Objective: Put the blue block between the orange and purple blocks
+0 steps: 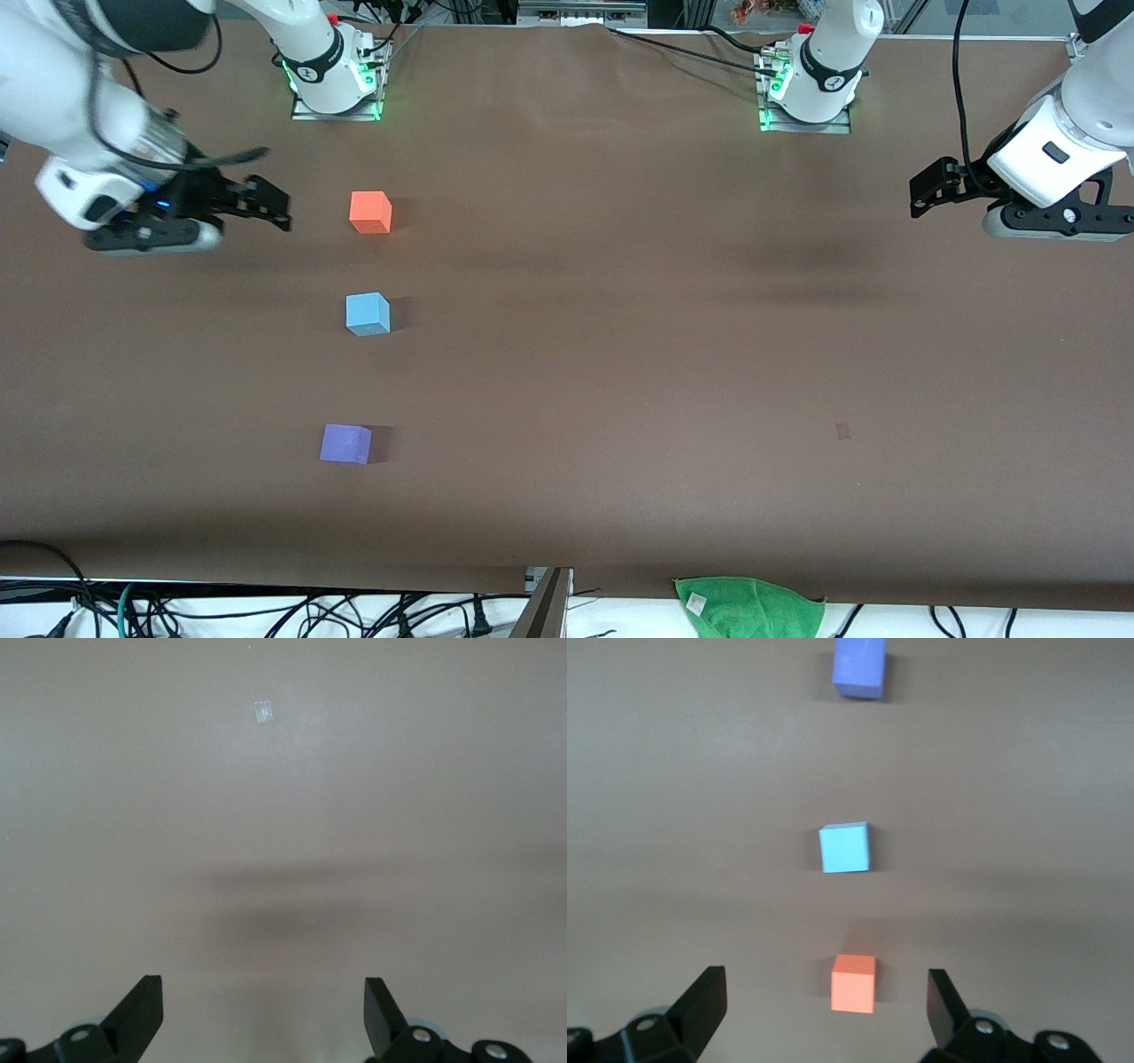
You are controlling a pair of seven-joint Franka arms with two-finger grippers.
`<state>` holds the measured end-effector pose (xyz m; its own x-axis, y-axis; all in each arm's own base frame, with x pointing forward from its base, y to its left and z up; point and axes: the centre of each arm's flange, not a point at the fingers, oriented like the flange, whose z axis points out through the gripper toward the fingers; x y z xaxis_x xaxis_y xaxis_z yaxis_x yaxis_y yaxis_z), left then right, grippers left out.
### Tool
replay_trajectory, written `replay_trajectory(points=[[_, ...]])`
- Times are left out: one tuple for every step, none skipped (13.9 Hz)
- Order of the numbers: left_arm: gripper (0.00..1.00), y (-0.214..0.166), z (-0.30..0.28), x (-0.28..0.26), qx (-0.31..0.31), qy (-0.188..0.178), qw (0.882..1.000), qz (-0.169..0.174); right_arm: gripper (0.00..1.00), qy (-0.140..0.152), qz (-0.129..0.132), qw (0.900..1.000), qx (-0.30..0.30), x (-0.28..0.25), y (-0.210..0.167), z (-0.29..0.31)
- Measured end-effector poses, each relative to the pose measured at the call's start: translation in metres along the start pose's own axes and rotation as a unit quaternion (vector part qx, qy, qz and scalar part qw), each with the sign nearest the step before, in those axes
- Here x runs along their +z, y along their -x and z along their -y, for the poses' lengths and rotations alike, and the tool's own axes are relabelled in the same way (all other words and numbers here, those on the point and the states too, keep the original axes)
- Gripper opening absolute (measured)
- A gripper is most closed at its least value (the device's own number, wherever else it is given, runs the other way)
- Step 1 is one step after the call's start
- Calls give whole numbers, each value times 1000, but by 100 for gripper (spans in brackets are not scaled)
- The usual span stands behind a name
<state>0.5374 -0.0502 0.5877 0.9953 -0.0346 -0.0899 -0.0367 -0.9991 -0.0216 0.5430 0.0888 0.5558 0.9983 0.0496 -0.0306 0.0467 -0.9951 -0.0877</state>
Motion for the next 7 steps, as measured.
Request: replay_trajectory(points=[[100, 0, 0, 0, 0, 0, 1000, 0, 100, 0, -4, 1000, -3, -5, 0, -9], [100, 0, 0, 0, 0, 0, 1000, 0, 100, 7, -7, 1000, -4, -7, -1, -15], [100, 0, 0, 0, 0, 0, 1000, 0, 100, 22, -9, 1000, -7, -8, -2, -16], [100, 0, 0, 0, 0, 0, 1000, 0, 100, 37, -11, 999, -15, -9, -2, -12], [100, 0, 0, 0, 0, 0, 1000, 0, 100, 47, -14, 999, -23, -10, -2, -6], [100, 0, 0, 0, 0, 0, 1000, 0, 100, 51, -17, 998, -29, -13, -2, 0], [100, 0, 0, 0, 0, 0, 1000, 0, 100, 52, -20, 998, -32, -15, -4, 3]])
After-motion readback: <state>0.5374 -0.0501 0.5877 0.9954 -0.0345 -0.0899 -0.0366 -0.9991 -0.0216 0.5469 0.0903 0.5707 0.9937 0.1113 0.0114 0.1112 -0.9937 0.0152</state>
